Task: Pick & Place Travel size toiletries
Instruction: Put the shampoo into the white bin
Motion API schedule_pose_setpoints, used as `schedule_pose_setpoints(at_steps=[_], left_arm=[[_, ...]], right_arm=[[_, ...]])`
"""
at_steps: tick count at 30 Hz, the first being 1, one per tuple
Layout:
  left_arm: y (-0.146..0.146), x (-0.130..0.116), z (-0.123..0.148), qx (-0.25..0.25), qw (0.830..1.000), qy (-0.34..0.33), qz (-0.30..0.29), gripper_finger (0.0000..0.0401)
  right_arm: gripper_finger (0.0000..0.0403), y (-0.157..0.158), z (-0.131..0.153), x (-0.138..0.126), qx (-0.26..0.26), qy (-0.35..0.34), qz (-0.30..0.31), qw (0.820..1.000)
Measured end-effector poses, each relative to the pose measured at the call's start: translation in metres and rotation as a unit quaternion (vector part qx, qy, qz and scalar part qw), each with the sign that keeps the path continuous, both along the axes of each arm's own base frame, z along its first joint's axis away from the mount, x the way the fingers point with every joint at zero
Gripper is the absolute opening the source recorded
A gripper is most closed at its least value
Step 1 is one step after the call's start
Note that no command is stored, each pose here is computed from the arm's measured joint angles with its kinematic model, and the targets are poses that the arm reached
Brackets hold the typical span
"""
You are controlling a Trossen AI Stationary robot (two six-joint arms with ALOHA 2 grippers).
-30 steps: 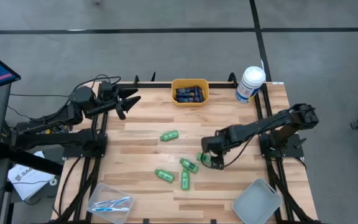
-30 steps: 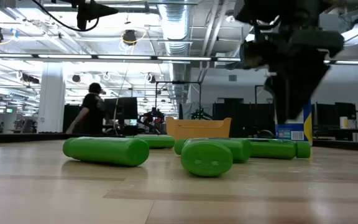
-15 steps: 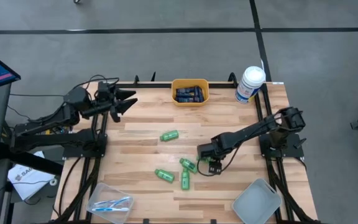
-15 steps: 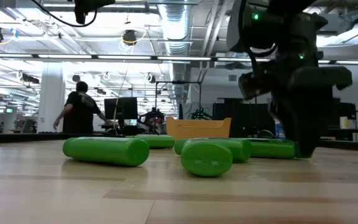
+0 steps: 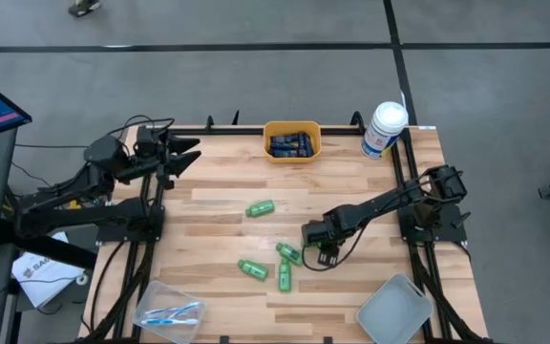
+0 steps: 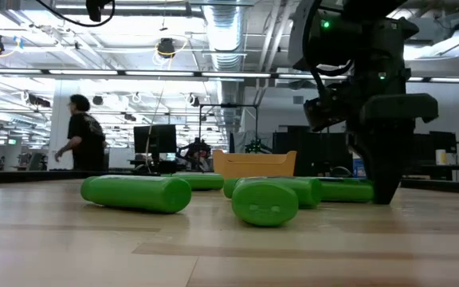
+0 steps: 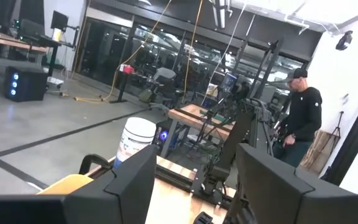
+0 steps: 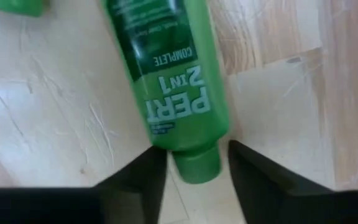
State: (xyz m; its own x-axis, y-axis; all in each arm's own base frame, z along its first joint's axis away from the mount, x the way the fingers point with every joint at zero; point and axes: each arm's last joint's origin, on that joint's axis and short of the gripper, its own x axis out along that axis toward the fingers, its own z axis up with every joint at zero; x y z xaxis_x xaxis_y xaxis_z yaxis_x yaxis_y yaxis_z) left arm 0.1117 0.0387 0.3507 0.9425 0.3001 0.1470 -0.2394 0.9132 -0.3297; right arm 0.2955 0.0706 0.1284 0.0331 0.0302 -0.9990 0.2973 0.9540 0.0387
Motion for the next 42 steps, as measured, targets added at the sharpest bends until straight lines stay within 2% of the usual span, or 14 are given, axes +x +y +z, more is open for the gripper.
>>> schedule_pose_setpoints(at_steps=[3, 5, 11, 13, 17, 22, 26, 37, 42], left_arm=[[0.0, 0.0, -0.001, -0.001, 1.0, 0.002, -0.001, 0.0218], [0.0, 0.001, -0.004, -0.002, 1.0, 0.009, -0.01, 0.0218], [-0.001, 0.004, -0.014, -0.018, 0.999, 0.021, -0.034, 0.0218], [-0.001, 0.005, -0.018, -0.02, 0.998, 0.027, -0.044, 0.0218], [-0.002, 0.005, -0.027, -0.025, 0.997, 0.036, -0.056, 0.0218], [-0.004, 0.0, -0.035, -0.028, 0.997, 0.036, -0.062, 0.0218], [-0.006, -0.005, -0.039, -0.026, 0.997, 0.028, -0.066, 0.0218], [-0.011, -0.018, -0.042, -0.02, 0.998, 0.003, -0.067, 0.0218], [-0.01, -0.017, -0.043, -0.018, 0.998, 0.005, -0.066, 0.0218]], right_arm=[[0.0098, 0.0, 0.0, 0.0, 0.004, 0.001, 0.002, 1.0], [0.0081, 0.001, 0.0, 0.0, 0.007, 0.002, 0.002, 1.0], [0.0082, 0.002, 0.016, 0.004, 0.013, -0.005, 0.002, 1.0], [0.0082, 0.004, 0.03, 0.008, 0.017, -0.026, -0.003, 1.0], [0.0082, 0.009, 0.062, 0.001, 0.022, -0.048, -0.03, 0.998], [0.0082, 0.026, 0.1, -0.025, 0.048, -0.08, -0.093, 0.991], [0.0082, 0.049, 0.12, -0.048, 0.079, -0.091, -0.149, 0.981], [0.0082, 0.133, 0.125, -0.113, 0.138, -0.04, -0.256, 0.956], [0.0082, 0.158, 0.127, -0.138, 0.17, -0.02, -0.293, 0.941]])
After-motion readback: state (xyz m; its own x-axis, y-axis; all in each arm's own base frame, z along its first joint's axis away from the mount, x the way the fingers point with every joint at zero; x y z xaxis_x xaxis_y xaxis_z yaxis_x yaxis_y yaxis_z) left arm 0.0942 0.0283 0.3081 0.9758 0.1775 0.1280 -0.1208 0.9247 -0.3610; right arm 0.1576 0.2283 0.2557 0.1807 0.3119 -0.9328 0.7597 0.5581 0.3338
